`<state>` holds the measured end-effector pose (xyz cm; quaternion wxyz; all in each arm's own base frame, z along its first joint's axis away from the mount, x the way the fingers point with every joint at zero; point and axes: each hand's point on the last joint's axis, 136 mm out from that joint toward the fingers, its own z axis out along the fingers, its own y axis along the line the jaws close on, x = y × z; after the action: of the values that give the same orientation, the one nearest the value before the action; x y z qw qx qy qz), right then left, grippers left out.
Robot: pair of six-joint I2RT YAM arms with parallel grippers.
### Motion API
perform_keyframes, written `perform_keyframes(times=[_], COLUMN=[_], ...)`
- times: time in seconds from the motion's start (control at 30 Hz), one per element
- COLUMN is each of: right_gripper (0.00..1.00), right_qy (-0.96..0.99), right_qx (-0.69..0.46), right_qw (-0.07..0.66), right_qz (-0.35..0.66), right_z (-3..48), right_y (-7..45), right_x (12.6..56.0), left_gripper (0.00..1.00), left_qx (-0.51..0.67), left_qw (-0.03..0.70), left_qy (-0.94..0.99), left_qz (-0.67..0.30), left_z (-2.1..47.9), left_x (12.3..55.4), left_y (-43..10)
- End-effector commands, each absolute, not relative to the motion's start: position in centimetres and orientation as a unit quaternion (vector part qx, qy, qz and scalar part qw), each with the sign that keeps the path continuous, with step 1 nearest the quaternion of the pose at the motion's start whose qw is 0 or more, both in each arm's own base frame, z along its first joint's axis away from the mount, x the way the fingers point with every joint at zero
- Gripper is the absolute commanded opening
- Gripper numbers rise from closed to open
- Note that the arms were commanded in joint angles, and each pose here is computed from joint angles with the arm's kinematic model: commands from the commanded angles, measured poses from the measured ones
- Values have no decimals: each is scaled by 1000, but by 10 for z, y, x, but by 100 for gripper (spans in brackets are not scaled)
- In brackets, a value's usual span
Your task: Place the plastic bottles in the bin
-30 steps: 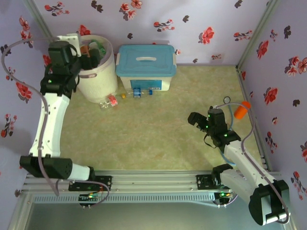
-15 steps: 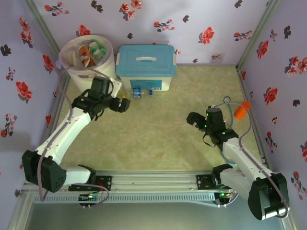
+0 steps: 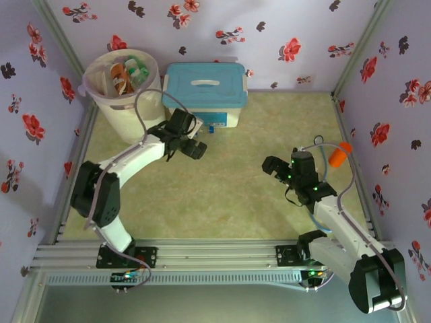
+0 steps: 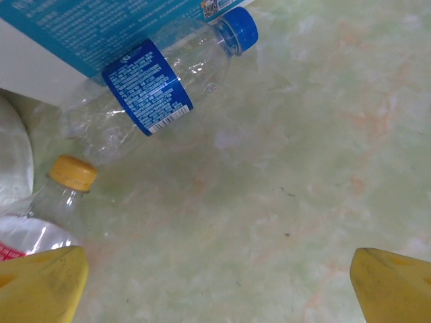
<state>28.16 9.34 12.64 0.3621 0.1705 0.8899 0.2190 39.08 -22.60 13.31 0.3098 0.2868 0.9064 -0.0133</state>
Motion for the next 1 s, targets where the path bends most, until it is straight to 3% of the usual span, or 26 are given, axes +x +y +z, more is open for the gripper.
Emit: perform_keyframes(times=[0.0,0.57,0.97], right_gripper=[99,99,99], right_qy=[893,893,891], right_qx=[169,168,173], right_qw=[365,367,370], right_qz=[202,198,197], right_z=[127,130,131], right_y=[88,86,84], right_x=[276,275,273], left_gripper=[100,100,100], left_qx=[282,213,233], left_qw=[343,343,288], left_qy=[896,912,928], left_qz=[17,67,53], left_z=[142,97,68], left_x=[423,494,479], left_y=[-233,-205,-207])
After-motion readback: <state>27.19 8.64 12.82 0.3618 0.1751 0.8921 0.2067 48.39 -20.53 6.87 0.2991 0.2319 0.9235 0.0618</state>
